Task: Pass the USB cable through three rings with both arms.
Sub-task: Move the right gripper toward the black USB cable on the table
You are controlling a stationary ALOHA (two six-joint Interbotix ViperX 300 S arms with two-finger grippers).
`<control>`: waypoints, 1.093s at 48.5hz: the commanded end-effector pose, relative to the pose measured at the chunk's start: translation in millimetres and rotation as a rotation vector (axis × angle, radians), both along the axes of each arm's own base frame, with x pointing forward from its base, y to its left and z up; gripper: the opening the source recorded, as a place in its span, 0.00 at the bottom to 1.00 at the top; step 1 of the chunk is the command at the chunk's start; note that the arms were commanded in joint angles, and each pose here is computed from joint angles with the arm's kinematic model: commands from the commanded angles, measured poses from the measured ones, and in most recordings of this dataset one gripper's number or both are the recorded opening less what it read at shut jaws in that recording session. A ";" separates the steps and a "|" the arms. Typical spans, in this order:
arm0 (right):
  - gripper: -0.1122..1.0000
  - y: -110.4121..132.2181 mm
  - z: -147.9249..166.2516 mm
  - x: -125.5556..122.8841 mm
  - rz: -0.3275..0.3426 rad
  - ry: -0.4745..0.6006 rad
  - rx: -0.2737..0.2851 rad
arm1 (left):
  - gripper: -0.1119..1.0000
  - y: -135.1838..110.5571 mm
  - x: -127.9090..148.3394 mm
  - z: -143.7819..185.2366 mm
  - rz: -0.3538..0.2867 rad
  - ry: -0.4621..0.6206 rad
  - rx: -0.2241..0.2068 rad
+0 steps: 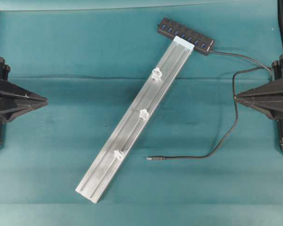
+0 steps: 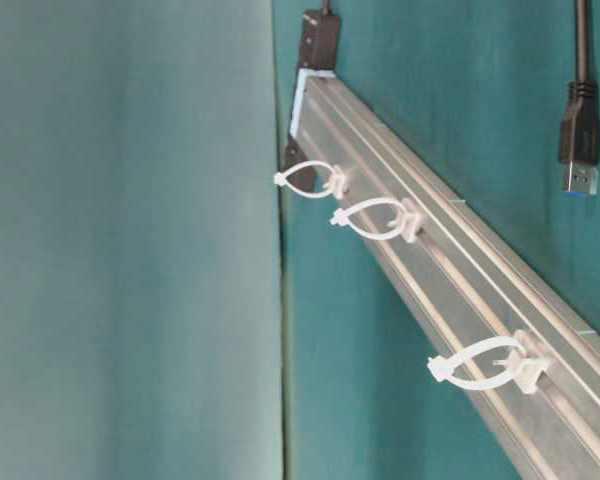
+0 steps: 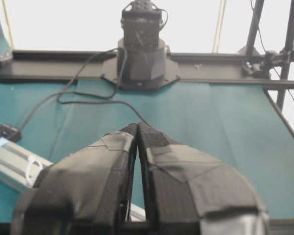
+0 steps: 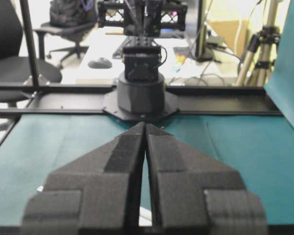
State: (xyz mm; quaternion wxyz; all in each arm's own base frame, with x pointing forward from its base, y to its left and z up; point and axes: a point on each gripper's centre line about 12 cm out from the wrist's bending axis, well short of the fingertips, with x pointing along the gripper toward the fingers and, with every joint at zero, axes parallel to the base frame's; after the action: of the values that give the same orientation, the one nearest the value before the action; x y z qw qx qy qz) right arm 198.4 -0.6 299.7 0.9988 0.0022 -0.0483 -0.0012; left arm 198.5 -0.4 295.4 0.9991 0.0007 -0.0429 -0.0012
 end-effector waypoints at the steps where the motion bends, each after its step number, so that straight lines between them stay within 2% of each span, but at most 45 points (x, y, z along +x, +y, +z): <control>1: 0.18 -0.2 -2.4 3.5 0.000 0.014 0.018 | 0.23 -7.0 6.6 -0.8 -0.036 0.020 -0.015; 3: 0.17 -0.5 -4.0 5.5 -0.002 0.032 0.058 | 0.22 -8.7 8.1 -0.5 -0.045 0.024 -0.023; 6: 0.12 -1.3 -8.4 8.8 -0.006 0.071 0.144 | 0.15 -11.0 9.9 0.5 -0.056 0.024 -0.030; 9: 0.10 -1.6 -14.0 11.3 -0.009 0.118 0.221 | 0.10 -12.7 11.4 5.2 -0.065 0.015 -0.030; 13: 0.10 -1.0 -22.2 13.9 -0.011 0.184 0.278 | 0.09 -13.6 15.0 9.9 -0.068 0.013 -0.032; 16: 0.10 -0.4 -26.3 16.5 -0.013 0.233 0.301 | 0.09 -13.7 17.3 14.6 -0.068 0.009 -0.032; 28: 0.10 2.6 -40.6 43.3 -0.032 0.519 0.306 | 0.09 -14.0 24.7 18.7 -0.065 0.081 -0.030; 40: 0.10 7.2 -74.9 81.6 -0.053 0.846 0.297 | 0.09 -13.4 21.0 22.2 -0.063 0.081 -0.028; 48: 0.10 8.6 -99.4 107.9 -0.066 1.069 0.260 | 0.09 -7.5 19.2 21.2 -0.036 0.099 -0.029; 53: 0.10 7.9 -111.7 126.2 -0.075 1.170 0.239 | 0.09 -3.2 18.1 20.9 -0.016 0.106 -0.028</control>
State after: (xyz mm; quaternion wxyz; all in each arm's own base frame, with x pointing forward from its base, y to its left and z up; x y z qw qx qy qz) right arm 310.4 6.7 195.1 0.8652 0.1237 0.4840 -0.0440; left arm 215.8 -6.2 304.8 0.9995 -0.0158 0.0248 -0.0143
